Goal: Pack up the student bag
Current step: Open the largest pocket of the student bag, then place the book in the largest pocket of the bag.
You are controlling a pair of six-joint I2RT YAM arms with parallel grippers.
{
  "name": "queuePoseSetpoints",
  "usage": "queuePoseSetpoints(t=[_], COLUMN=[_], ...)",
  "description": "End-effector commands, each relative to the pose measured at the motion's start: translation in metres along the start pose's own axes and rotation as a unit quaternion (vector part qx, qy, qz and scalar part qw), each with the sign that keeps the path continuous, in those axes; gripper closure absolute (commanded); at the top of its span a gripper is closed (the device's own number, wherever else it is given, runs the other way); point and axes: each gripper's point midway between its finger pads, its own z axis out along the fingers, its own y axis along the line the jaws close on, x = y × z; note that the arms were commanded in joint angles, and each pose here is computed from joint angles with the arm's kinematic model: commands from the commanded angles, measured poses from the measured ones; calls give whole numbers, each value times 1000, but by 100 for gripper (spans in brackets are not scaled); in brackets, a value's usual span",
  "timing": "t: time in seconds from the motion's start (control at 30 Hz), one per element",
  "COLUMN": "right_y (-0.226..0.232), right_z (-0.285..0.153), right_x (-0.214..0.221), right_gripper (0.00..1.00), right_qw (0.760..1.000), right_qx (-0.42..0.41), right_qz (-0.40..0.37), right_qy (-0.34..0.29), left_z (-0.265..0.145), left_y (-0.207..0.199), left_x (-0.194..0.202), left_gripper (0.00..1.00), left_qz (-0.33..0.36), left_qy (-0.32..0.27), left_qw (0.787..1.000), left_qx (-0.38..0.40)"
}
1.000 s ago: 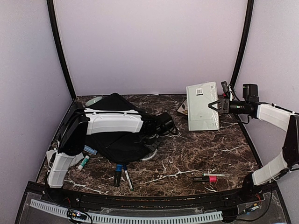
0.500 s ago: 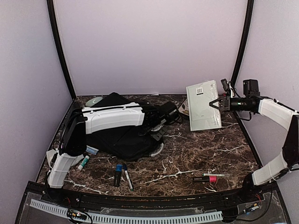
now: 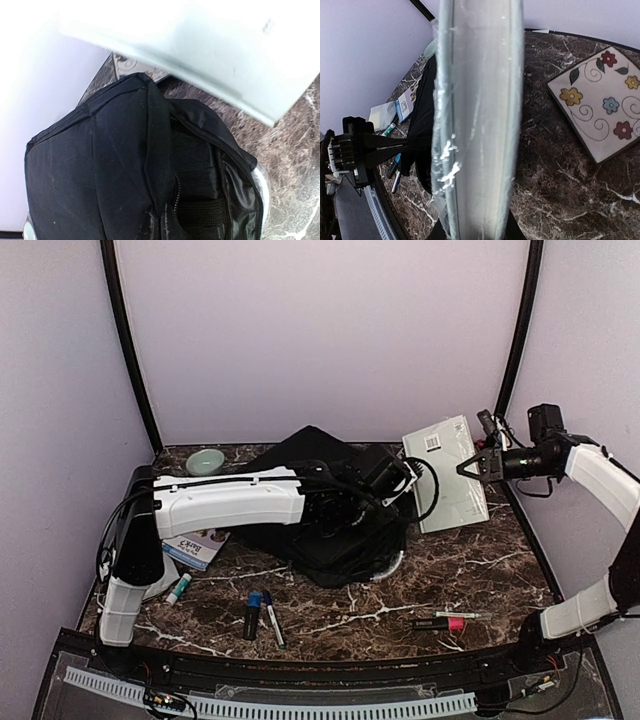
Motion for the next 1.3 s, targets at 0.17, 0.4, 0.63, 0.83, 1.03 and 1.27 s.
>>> queuePoseSetpoints(t=[0.17, 0.4, 0.63, 0.83, 1.03, 1.27], right_y=[40, 68, 74, 91, 101, 99], right_z=[-20, -14, -1, 17, 56, 102], right_x=[23, 52, 69, 79, 79, 79], right_gripper=[100, 100, 100, 100, 100, 100], right_qw=[998, 982, 977, 967, 957, 943], right_qx=[-43, -151, -156, -180, -199, -217], right_qz=[-3, 79, 86, 86, 65, 99], right_qy=[35, 82, 113, 156, 202, 232], left_z=[-50, -53, -53, -60, -84, -115], left_y=[43, 88, 88, 97, 95, 96], left_x=[-54, -50, -54, -60, -71, -82], left_gripper=[100, 100, 100, 100, 100, 100], left_qz=[48, -24, -71, -77, -86, -121], left_qy=[-153, -189, -211, -230, -267, -308], left_qw=[985, 981, 975, 970, 958, 939], left_qx=[-62, -32, 15, 19, 50, 92])
